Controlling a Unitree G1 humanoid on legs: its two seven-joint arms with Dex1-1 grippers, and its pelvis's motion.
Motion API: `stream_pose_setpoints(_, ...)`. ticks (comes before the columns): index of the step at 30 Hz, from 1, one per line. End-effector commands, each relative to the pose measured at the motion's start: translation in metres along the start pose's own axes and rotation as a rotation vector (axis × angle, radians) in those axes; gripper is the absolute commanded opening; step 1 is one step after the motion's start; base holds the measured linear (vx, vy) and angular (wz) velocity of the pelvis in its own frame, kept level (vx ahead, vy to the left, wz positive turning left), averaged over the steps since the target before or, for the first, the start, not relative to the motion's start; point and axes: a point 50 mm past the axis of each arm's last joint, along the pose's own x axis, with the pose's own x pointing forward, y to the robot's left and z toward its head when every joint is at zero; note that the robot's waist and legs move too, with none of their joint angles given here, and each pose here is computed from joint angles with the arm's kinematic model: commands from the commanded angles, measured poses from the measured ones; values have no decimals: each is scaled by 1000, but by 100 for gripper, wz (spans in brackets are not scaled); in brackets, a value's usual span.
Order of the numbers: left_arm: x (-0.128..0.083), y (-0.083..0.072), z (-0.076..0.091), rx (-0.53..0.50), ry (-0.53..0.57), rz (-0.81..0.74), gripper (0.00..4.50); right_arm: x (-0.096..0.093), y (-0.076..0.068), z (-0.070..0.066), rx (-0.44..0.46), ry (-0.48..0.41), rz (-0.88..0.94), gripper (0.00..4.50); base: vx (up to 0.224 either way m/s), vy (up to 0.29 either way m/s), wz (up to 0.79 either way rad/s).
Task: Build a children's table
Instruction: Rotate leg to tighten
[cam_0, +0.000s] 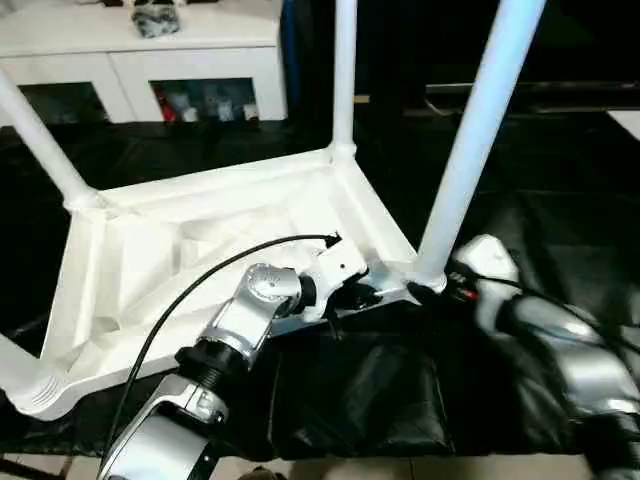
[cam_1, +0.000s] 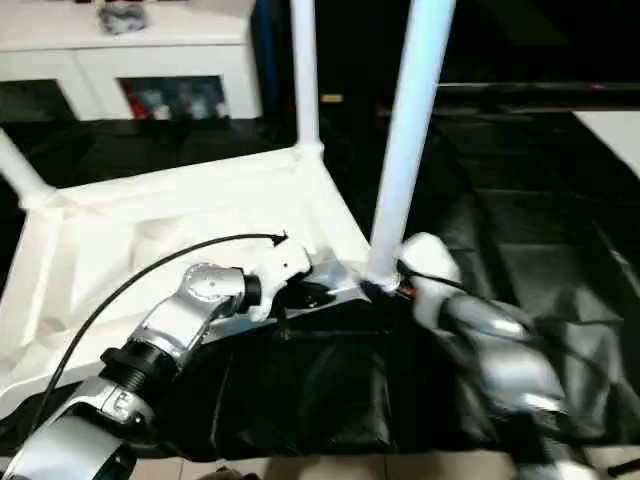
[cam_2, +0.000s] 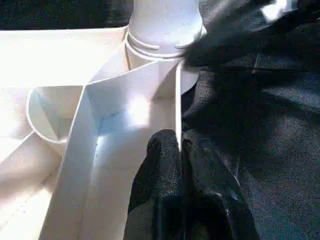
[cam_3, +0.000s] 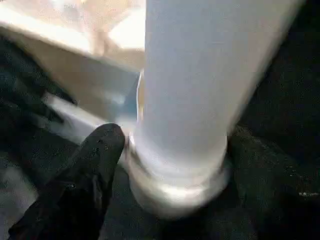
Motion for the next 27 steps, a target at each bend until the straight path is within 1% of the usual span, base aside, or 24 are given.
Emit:
stream_pose_setpoints(1,-1,3,17,43,-79,17,0,-7,3,-5,24,11,74,352,0,0,0)
stream_pose_setpoints(2,-1,3,16,44,-76,18,0,-12,1,-4,29,9,86,352,0,0,0)
stream_pose_setpoints(3,-1,3,16,44,-76,18,0,-12,1,-4,29,9,86,352,0,0,0)
stream_pose_setpoints(4,-2,4,14,48,-67,19,0,-24,3,-1,38,10,165,352,0,0,0)
stream_pose_setpoints(5,-3,4,14,50,-65,23,0,-28,6,0,45,12,203,352,0,0,0)
stream_pose_setpoints(7,-4,4,14,54,-68,18,0,-30,9,1,57,9,241,352,0,0,0)
stream_pose_setpoints(9,-5,4,16,49,-87,21,0,-31,14,2,69,1,290,352,0,0,0)
stream_pose_setpoints(10,-6,5,18,29,-105,26,28,-30,17,3,70,-6,313,356,0,0,0)
stream_pose_setpoints(11,-8,6,21,10,-121,30,44,-28,20,4,69,-12,329,358,0,0,0)
stream_pose_setpoints(12,-9,6,22,1,-131,29,44,-26,22,5,68,-18,335,358,0,0,0)
stream_pose_setpoints(13,-15,9,28,-12,-162,34,44,-20,25,9,65,-41,341,358,0,0,0)
stream_pose_setpoints(14,-19,10,31,-8,-170,42,44,-16,26,12,60,-58,337,358,0,0,0)
stream_pose_setpoints(15,-20,10,31,-8,-170,43,62,-16,26,13,60,-60,336,358,0,0,0)
stream_pose_setpoints(16,-29,14,36,11,-175,69,73,-11,27,17,53,-80,322,358,0,0,0)
stream_pose_setpoints(17,-33,16,37,20,-175,79,73,-9,28,19,52,-85,316,358,0,0,0)
stream_pose_setpoints(19,-48,19,41,22,-175,91,97,-2,31,23,52,-104,319,358,0,0,0)
stream_pose_setpoints(21,-63,21,41,12,-169,98,97,4,35,26,56,-116,329,358,0,0,0)
stream_pose_setpoints(22,-71,20,40,6,-157,89,118,7,38,27,58,-124,338,358,0,0,0)
stream_pose_setpoints(23,-80,19,37,-2,-136,68,132,11,41,28,62,-135,344,358,0,0,0)
stream_pose_setpoints(25,-99,11,29,-16,-93,6,135,21,45,31,63,-152,336,358,0,0,0)
stream_pose_setpoints(26,-103,8,27,-29,-85,-11,152,24,46,32,62,-156,328,358,0,0,0)
stream_pose_setpoints(27,-113,2,22,-62,-70,-46,152,32,45,33,69,-163,289,358,0,0,0)
